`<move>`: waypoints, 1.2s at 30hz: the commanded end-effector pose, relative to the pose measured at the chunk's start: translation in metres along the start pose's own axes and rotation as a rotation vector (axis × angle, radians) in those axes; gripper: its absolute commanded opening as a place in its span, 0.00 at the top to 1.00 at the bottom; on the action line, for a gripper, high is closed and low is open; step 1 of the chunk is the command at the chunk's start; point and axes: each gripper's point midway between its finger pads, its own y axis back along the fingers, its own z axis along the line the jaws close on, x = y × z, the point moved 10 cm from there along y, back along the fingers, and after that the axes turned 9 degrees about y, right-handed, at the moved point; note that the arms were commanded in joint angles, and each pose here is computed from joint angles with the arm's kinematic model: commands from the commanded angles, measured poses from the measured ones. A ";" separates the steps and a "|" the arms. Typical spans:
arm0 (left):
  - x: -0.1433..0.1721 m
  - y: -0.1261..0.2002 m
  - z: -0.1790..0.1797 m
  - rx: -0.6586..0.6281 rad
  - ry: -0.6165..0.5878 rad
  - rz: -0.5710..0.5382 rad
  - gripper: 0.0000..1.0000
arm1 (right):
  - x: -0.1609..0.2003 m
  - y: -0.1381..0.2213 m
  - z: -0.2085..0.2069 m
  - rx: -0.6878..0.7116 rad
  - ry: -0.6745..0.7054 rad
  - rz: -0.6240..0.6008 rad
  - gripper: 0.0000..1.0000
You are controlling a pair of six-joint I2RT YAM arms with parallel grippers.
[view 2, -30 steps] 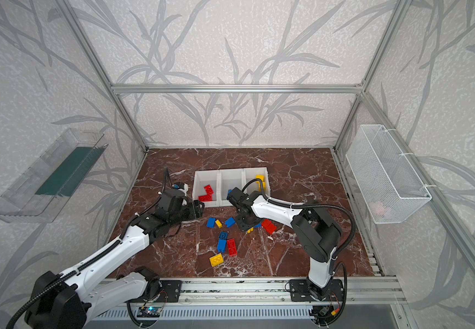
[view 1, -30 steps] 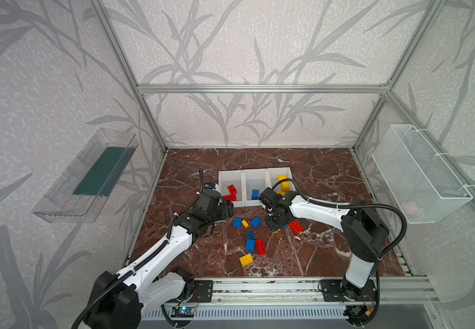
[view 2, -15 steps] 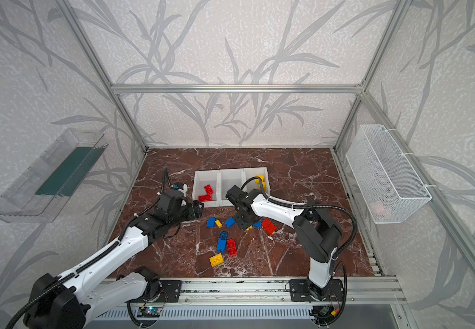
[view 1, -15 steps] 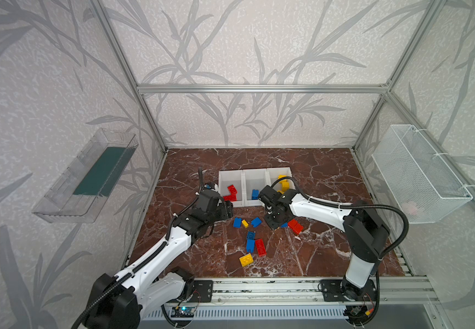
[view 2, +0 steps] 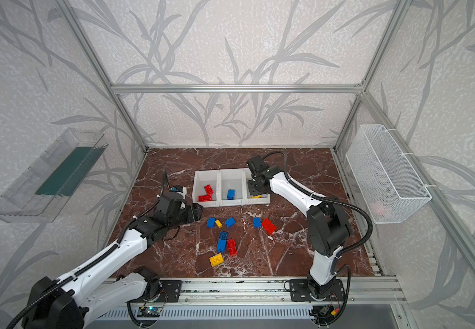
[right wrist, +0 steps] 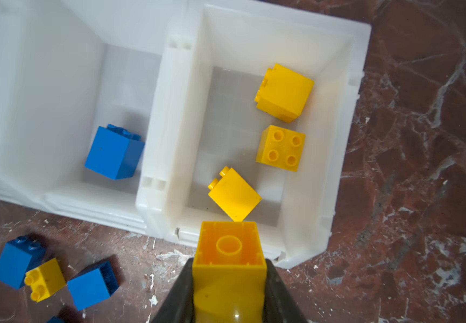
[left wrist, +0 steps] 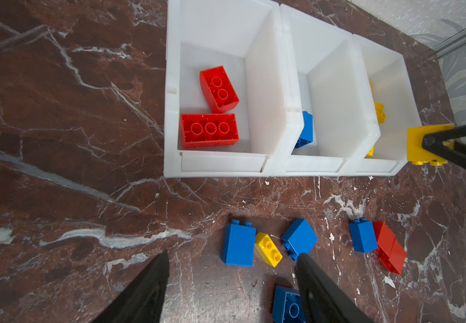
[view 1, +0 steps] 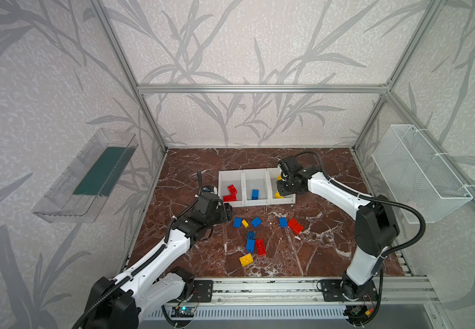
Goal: Sort the legos into containers by color
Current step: Place the lego in the container.
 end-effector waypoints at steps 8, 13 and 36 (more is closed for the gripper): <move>0.007 -0.007 0.002 0.022 0.034 0.060 0.26 | -0.025 -0.005 -0.001 -0.076 -0.056 -0.036 0.49; 0.011 -0.010 0.001 0.032 0.036 0.085 0.26 | -0.025 0.001 -0.002 -0.077 -0.066 -0.046 0.39; 0.064 -0.035 -0.034 0.040 -0.190 0.404 0.27 | 0.066 0.072 -0.019 -0.066 -0.170 -0.107 0.37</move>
